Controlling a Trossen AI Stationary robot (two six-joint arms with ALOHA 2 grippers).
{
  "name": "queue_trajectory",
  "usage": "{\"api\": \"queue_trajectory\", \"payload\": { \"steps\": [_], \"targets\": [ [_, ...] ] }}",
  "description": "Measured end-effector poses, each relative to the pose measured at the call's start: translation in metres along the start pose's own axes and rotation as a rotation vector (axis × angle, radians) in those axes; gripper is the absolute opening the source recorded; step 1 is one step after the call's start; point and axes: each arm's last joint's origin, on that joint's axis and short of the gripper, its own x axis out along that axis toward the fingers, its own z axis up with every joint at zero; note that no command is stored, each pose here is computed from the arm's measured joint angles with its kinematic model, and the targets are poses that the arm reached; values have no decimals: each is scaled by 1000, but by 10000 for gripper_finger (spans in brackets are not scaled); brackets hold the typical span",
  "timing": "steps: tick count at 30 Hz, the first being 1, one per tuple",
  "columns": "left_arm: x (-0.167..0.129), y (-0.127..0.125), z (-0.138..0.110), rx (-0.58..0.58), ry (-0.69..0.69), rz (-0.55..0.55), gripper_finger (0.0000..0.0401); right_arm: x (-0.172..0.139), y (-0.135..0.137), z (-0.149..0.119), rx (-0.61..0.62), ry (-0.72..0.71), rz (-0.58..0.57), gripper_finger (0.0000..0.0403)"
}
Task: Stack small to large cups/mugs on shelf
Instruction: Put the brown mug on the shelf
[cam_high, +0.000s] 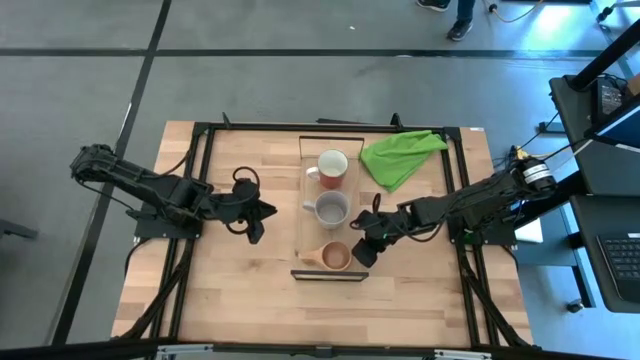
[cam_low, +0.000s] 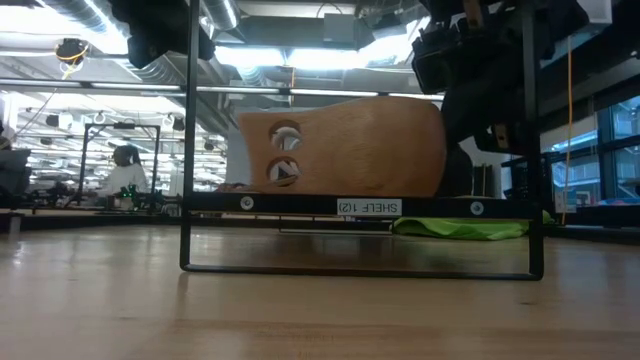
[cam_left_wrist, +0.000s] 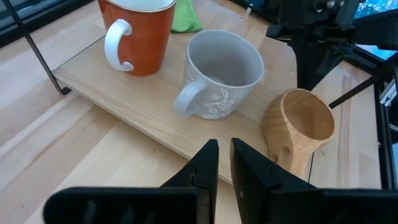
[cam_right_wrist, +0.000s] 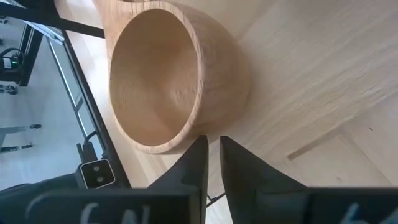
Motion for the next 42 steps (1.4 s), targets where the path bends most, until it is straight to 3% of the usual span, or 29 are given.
{"api": "queue_trajectory", "payload": {
  "steps": [42],
  "targets": [
    [0,-2,3,-17,-23,-22,35,4,1,3,-45,-15,19,43]
  ]
}}
